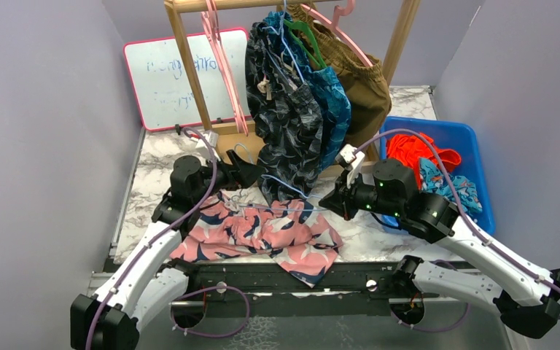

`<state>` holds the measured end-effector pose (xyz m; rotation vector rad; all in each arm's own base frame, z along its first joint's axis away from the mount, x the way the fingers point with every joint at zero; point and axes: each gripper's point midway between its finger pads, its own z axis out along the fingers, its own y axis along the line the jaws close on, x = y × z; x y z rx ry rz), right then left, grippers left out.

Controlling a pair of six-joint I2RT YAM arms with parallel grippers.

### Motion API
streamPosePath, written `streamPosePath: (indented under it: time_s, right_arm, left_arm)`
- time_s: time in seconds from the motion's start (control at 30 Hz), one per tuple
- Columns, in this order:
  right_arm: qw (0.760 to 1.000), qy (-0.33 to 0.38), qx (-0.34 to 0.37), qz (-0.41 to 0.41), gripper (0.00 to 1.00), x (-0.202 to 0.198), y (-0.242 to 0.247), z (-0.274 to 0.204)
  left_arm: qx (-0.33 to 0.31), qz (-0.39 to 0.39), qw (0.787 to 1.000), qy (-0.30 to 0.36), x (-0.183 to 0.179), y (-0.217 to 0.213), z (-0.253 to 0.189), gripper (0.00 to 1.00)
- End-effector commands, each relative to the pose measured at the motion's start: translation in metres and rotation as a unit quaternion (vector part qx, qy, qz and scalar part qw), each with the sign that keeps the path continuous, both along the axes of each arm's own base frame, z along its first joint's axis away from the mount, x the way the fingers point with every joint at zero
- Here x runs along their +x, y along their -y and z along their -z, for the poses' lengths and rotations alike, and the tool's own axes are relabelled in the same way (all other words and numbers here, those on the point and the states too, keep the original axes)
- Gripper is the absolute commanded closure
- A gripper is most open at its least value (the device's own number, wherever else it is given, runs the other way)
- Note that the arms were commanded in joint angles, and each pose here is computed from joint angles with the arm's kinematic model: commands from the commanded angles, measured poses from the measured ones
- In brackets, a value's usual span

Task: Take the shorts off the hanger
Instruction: Place the hanger on the clothes rod.

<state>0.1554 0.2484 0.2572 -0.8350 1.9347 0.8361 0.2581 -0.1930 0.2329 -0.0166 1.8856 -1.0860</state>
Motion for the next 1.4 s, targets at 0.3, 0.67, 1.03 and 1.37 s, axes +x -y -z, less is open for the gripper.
streamPosePath:
  time_s: [0.3,0.67,1.03,1.37]
  right_arm:
    - [1.0,-0.006,-0.013,-0.017,0.92,-0.009,0.005,0.011]
    - [0.994,-0.071,-0.06,-0.065,0.74,-0.017,-0.011,0.052]
    - [0.999,-0.027,-0.037,-0.016,0.99,-0.005,0.0,0.03]
    - [0.999,0.001,-0.019,0.035,0.99,0.002,0.016,0.01]
  left_arm:
    - [-0.026,0.031,0.998,0.044,0.008,0.03,-0.026,0.91]
    - [-0.042,0.024,0.998,0.033,0.006,0.032,-0.029,1.0]
    - [-0.02,0.025,0.999,0.04,-0.004,0.025,-0.027,0.83]
    - [-0.011,0.052,0.994,0.093,-0.037,0.015,-0.049,0.13]
